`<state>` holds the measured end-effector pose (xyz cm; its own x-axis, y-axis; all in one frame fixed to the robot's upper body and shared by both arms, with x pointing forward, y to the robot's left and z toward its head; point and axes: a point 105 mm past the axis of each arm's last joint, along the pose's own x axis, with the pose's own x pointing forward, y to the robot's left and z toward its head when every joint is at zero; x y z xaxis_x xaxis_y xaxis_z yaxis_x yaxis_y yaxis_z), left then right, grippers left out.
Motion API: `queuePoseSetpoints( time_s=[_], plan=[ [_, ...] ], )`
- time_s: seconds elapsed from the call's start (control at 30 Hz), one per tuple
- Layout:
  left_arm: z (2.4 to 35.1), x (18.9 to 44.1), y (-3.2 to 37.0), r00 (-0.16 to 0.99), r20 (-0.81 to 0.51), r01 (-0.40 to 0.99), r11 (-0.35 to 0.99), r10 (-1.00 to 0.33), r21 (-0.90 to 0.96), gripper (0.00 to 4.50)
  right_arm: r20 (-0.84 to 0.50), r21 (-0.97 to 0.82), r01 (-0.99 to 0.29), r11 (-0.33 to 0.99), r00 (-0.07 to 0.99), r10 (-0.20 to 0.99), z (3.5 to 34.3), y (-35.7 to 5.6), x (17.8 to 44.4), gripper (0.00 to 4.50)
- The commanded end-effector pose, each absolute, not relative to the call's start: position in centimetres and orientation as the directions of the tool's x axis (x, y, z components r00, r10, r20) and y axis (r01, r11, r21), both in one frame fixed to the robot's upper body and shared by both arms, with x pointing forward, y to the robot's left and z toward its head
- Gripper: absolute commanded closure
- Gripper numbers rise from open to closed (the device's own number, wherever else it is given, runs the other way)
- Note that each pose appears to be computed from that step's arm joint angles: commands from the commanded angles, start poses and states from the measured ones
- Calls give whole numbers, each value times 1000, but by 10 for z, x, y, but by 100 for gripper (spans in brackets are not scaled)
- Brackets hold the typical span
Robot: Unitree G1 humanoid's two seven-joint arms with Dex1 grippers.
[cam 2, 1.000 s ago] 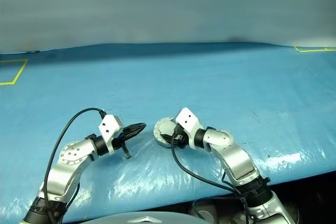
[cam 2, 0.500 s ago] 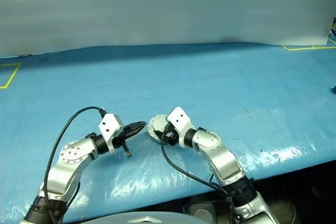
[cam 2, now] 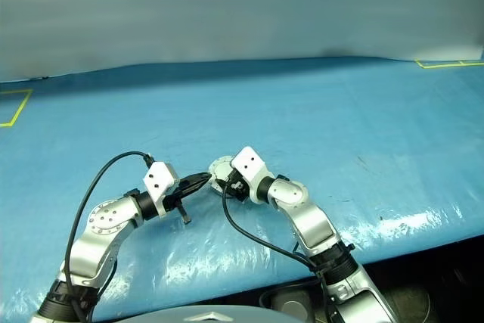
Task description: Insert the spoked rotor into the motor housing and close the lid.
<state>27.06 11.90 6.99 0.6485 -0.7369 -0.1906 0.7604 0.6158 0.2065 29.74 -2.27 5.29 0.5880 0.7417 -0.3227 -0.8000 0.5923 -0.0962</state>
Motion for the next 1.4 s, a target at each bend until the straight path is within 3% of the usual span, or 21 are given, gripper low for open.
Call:
queuePoseSetpoints(
  time_s=[0.03,0.4,0.63,0.83,0.97,1.0,1.17,1.33,1.4],
  plan=[
    [67,279,118,676,-198,736,632,-710,245,450,-534,-4,-793,609,516,669,-6,-45,275,147],
    [63,297,102,669,-133,743,660,-731,111,450,-527,-9,-818,575,492,693,-1,-44,270,147],
    [36,294,99,608,-289,793,583,-739,178,450,-529,-9,-811,584,500,686,-2,-47,268,147],
    [30,293,98,602,-316,797,571,-733,195,450,-502,-27,-807,590,522,690,4,-46,270,147],
    [29,293,95,593,-321,805,552,-739,217,450,-450,-35,-824,565,518,727,17,-42,269,12],
    [30,293,95,594,-316,804,554,-739,216,450,-443,-22,-826,563,513,735,21,-41,268,2],
    [30,294,94,590,-317,808,545,-743,224,450,-329,-96,-840,534,533,780,57,-39,271,2],
    [31,294,92,586,-313,811,541,-748,223,450,-134,-235,-680,695,731,670,106,-65,300,2],
    [32,294,92,584,-312,812,539,-749,225,450,-95,-214,-651,728,756,648,117,-76,302,2]
  ],
)
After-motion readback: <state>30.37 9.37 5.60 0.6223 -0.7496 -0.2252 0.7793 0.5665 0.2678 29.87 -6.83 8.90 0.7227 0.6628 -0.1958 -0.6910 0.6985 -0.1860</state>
